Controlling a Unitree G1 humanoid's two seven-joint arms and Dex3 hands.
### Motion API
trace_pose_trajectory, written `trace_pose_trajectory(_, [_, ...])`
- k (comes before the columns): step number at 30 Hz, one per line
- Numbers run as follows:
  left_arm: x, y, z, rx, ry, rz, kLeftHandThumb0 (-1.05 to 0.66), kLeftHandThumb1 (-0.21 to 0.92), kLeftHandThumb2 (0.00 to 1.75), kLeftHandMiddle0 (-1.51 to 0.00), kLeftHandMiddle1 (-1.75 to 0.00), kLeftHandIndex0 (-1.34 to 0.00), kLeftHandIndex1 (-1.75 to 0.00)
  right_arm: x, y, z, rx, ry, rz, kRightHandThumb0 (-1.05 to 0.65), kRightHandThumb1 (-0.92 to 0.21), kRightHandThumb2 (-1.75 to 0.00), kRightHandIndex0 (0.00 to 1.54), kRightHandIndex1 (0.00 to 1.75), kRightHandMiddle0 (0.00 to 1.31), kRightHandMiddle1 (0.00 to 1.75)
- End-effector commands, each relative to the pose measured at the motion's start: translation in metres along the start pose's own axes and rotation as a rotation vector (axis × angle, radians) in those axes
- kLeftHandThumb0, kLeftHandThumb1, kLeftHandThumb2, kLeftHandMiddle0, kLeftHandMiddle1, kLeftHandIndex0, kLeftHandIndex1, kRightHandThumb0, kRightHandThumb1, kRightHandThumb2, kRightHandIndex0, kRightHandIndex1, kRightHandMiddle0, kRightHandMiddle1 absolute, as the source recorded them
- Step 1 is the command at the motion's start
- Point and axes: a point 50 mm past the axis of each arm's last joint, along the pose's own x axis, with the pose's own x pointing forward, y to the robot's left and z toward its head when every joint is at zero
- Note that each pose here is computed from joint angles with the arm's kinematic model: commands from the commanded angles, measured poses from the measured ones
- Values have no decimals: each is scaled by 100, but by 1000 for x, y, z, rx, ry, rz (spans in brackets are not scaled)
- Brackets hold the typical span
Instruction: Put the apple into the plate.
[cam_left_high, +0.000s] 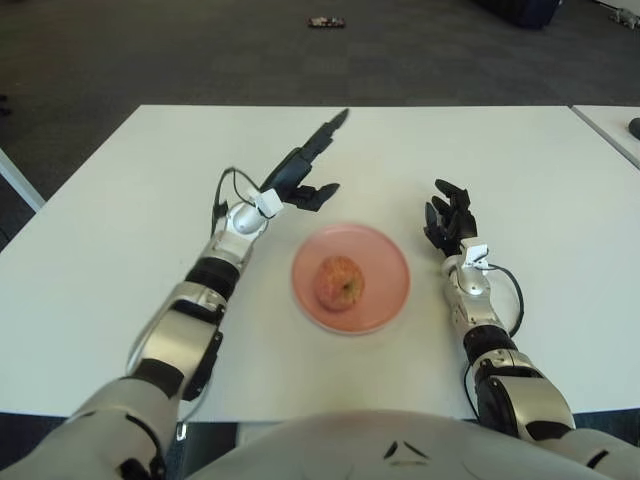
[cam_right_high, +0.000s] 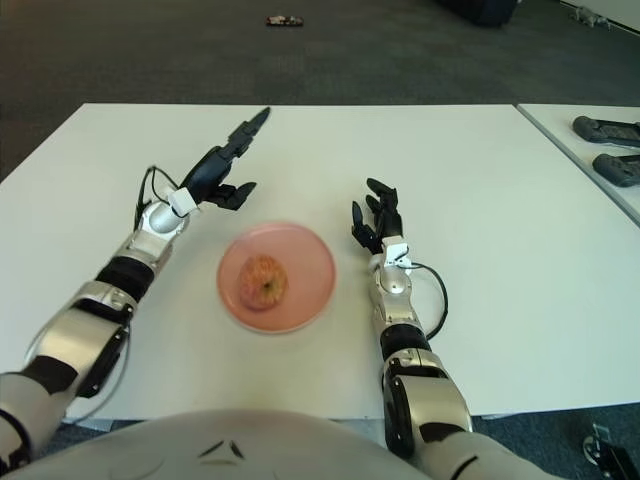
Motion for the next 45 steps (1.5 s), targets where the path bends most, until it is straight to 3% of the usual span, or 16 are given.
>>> trace_pose_trajectory(1, [-4,6,-1,-46,14,150,-100,92,108,0,0,0,0,-23,-6,-33,7,167,-27,-62,-92,-60,16,58,0,74])
trace_pose_trajectory(7, [-10,10,-2,-56,68,363,-96,92,113,0,0,-5,-3,-23,-6,-34,6,170,-25,-62,-92,-61,17,61,0,75])
trace_pose_trajectory(13, [-22,12,-10,-67,144,433,-94,92,115,-2,-1,0,-29,-23,-6,-34,4,174,-20,-62,-92,-62,16,62,0,76])
trace_pose_trajectory(17, [-26,12,-14,-72,177,460,-94,92,115,-4,-2,0,-35,-22,-5,-34,5,174,-16,-62,-92,-61,15,62,0,77])
trace_pose_trajectory(32, [-47,13,-28,-40,271,451,-90,92,111,-6,-3,0,-30,-22,-4,-34,-12,165,-3,-64,-92,-63,14,64,0,74])
trace_pose_trajectory(36, [-59,17,-37,-31,311,433,-87,92,108,-8,-4,0,-33,-22,-3,-34,-11,166,-3,-64,-92,-63,14,65,0,72])
trace_pose_trajectory(45, [-66,18,-45,-7,370,359,-84,92,102,-10,-4,0,-30,-22,-2,-35,-3,170,0,-63,-92,-62,14,65,0,70])
